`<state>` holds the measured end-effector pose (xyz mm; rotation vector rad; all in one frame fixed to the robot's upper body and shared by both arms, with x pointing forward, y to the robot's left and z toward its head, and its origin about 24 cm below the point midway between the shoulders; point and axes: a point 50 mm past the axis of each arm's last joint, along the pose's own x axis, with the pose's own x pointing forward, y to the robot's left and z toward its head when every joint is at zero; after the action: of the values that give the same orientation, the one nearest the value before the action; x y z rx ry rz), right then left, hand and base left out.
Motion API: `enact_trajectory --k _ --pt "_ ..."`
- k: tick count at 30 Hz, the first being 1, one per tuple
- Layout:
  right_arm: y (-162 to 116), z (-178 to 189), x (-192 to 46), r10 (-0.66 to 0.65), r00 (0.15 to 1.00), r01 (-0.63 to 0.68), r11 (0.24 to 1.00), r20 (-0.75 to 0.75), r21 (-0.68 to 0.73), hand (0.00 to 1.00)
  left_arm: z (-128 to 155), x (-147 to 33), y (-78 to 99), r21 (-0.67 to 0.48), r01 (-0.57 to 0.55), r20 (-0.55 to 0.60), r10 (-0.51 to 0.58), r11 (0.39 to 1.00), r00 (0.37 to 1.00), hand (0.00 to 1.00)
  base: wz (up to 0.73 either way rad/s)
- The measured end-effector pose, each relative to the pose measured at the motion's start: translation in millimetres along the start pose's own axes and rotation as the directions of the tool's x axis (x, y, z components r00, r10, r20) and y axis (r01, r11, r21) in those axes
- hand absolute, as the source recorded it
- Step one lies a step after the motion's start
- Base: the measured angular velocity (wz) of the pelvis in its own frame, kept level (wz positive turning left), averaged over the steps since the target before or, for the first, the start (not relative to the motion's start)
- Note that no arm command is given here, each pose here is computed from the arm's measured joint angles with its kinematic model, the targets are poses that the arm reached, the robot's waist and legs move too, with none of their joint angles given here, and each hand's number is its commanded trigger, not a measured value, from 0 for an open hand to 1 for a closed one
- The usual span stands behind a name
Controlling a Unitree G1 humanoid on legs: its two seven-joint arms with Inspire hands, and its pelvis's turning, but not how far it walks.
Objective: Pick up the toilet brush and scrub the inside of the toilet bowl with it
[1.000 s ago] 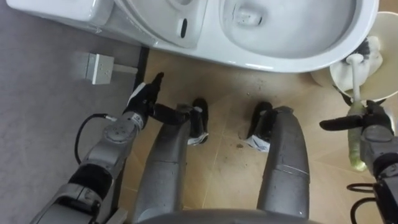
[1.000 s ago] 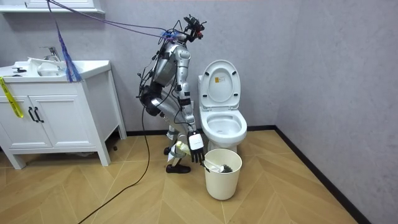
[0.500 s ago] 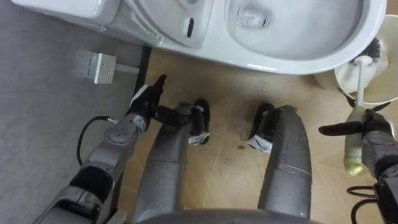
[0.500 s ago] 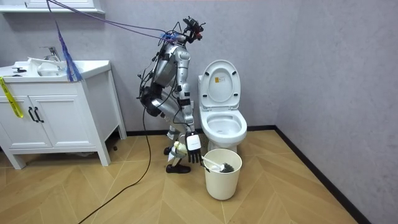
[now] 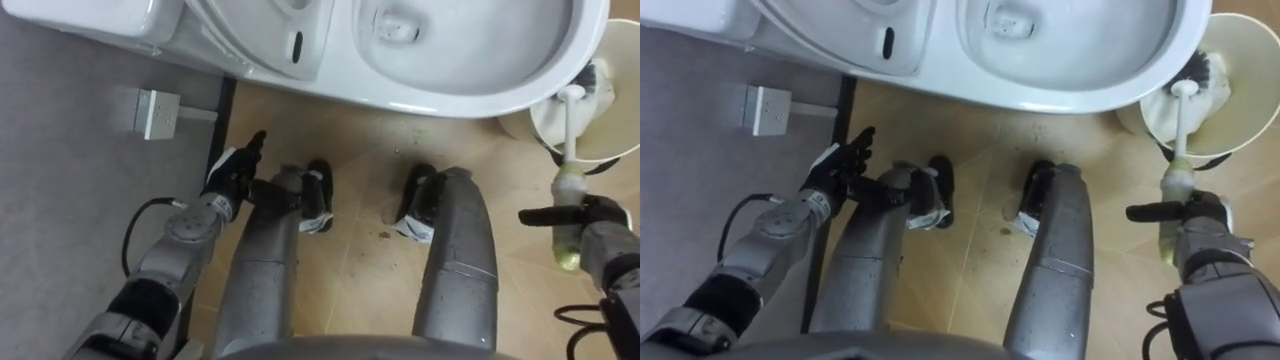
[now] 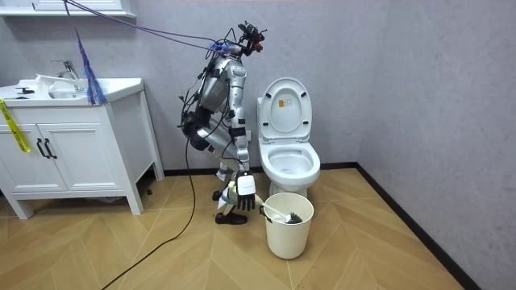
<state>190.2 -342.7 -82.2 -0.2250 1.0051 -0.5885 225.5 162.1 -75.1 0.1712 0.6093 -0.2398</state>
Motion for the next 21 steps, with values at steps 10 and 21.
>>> enact_trajectory --k 10,21 --pt "7 -10 -1 0.074 0.996 -0.063 0.980 -0.050 0.190 1.00 -2 0.0 -1.5 -0.002 -0.002 -0.014 0.002 1.000 1.000 0.00 0.00" --pt "16 -24 -2 0.104 0.989 -0.069 0.951 -0.102 0.300 1.00 -5 -1.2 -1.8 -0.012 -0.009 -0.026 0.009 1.000 1.000 0.00 0.00"
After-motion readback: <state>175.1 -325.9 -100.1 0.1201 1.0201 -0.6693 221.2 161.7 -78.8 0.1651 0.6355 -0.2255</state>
